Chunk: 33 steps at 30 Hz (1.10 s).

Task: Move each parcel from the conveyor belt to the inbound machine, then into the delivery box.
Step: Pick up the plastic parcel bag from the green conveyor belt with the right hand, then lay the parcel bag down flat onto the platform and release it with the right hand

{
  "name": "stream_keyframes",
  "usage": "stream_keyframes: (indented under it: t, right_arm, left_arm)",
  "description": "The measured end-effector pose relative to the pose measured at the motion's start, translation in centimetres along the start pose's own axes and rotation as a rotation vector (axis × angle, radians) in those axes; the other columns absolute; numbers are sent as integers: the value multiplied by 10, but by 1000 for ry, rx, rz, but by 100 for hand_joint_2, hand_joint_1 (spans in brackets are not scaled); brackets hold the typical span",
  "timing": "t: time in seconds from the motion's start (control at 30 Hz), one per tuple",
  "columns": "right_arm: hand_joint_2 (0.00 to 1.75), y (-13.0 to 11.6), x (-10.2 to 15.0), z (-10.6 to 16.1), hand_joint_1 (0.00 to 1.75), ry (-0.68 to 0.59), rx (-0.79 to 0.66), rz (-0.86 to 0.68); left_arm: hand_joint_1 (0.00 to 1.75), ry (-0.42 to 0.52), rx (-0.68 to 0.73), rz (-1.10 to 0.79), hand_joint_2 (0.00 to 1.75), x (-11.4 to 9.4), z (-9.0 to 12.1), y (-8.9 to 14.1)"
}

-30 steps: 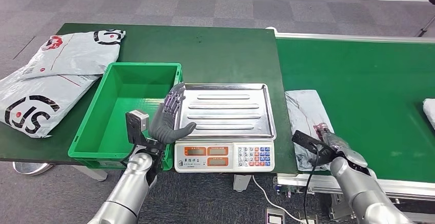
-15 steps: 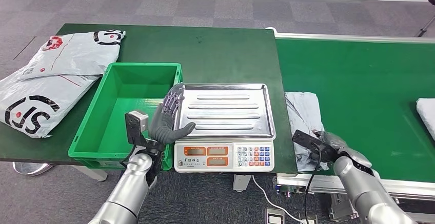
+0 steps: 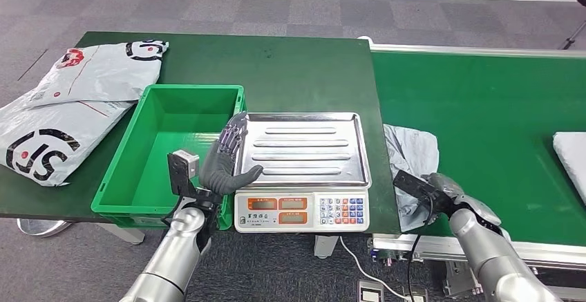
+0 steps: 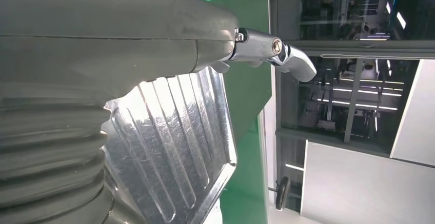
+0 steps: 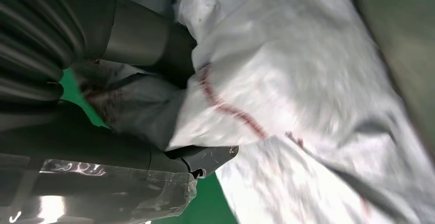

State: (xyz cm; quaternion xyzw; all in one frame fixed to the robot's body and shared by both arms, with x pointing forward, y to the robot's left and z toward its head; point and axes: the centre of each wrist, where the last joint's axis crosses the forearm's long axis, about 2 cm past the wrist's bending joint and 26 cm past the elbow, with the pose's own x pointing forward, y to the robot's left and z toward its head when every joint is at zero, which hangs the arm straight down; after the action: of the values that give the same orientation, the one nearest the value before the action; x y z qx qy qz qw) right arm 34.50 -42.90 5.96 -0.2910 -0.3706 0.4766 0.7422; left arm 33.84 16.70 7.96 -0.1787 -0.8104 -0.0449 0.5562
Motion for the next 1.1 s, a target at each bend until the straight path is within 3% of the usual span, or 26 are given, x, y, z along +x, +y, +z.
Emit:
stream_keyframes:
  t: [0.2,0.4,0.77,1.1]
  right_arm:
    - [175,-11,10,-1,175,-105,-143,-44]
    - [175,-55,38,6,175,-374,-553,-151]
    - [175,-114,74,58,175,-630,-1217,-81]
    - [175,-126,86,82,175,-757,-1381,-101]
  left_arm:
    - [0,-4,3,-3,175,0,3,1]
    - [0,-9,2,-3,175,1,7,2]
    - [0,-10,-7,-1,175,1,7,1]
    - [0,-9,-8,7,175,1,6,-1]
